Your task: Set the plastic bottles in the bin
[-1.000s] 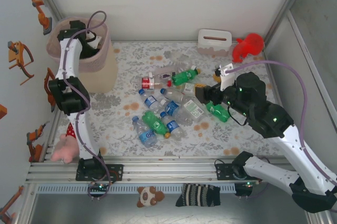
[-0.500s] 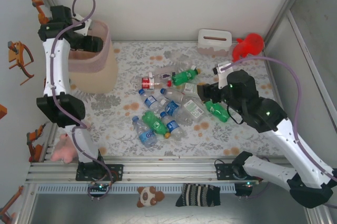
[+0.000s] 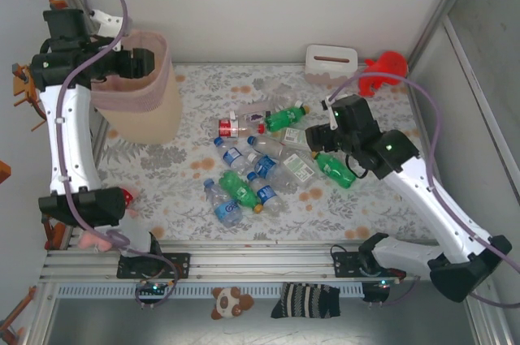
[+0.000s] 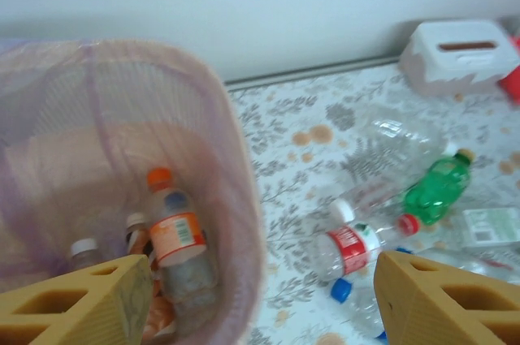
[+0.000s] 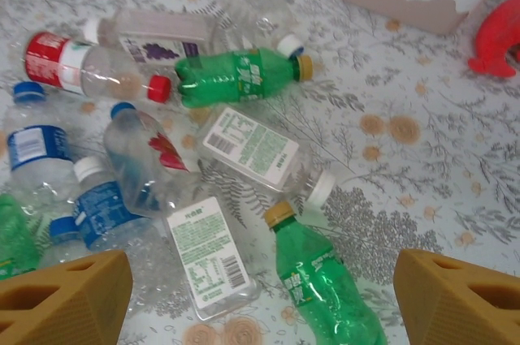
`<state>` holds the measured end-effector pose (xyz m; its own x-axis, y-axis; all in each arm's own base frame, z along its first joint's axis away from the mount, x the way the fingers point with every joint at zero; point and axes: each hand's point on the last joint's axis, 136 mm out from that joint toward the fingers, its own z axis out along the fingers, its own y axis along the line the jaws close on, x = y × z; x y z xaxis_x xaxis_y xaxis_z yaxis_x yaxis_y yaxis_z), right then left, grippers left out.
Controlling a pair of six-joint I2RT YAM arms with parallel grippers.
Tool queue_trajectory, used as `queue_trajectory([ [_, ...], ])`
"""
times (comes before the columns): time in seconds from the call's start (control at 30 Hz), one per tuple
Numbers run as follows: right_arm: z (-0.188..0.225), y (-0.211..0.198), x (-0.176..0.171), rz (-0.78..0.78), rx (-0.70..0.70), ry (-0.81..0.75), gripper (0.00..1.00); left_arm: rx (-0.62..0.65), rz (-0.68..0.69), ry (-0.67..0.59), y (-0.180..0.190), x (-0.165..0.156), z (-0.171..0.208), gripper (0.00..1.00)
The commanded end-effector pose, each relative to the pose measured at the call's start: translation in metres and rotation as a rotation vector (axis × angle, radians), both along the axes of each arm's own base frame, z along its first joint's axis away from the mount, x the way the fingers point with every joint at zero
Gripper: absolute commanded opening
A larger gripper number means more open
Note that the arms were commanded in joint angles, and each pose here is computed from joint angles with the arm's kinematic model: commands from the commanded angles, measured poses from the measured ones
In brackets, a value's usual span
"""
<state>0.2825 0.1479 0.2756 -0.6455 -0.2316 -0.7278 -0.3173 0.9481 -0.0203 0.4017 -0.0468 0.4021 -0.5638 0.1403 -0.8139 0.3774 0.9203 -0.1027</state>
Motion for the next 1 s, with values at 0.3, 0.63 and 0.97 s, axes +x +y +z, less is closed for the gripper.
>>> queue_trajectory([
  [0.3, -0.063, -0.02, 0.017, 0.024, -0.209, 0.235, 0.79, -0.281, -0.196, -0.148, -0.073, -0.069, 0.016, 0.72],
  [0.63, -0.114, -0.002, 0.026, 0.103, -0.248, 0.381, 0.64, -0.34, -0.276, -0.089, -0.106, -0.105, -0.024, 0.71],
  [0.97, -0.157, -0.004, 0.041, 0.115, -0.364, 0.479, 0.53, -0.337, -0.284, -0.029, -0.119, -0.116, -0.054, 0.71],
])
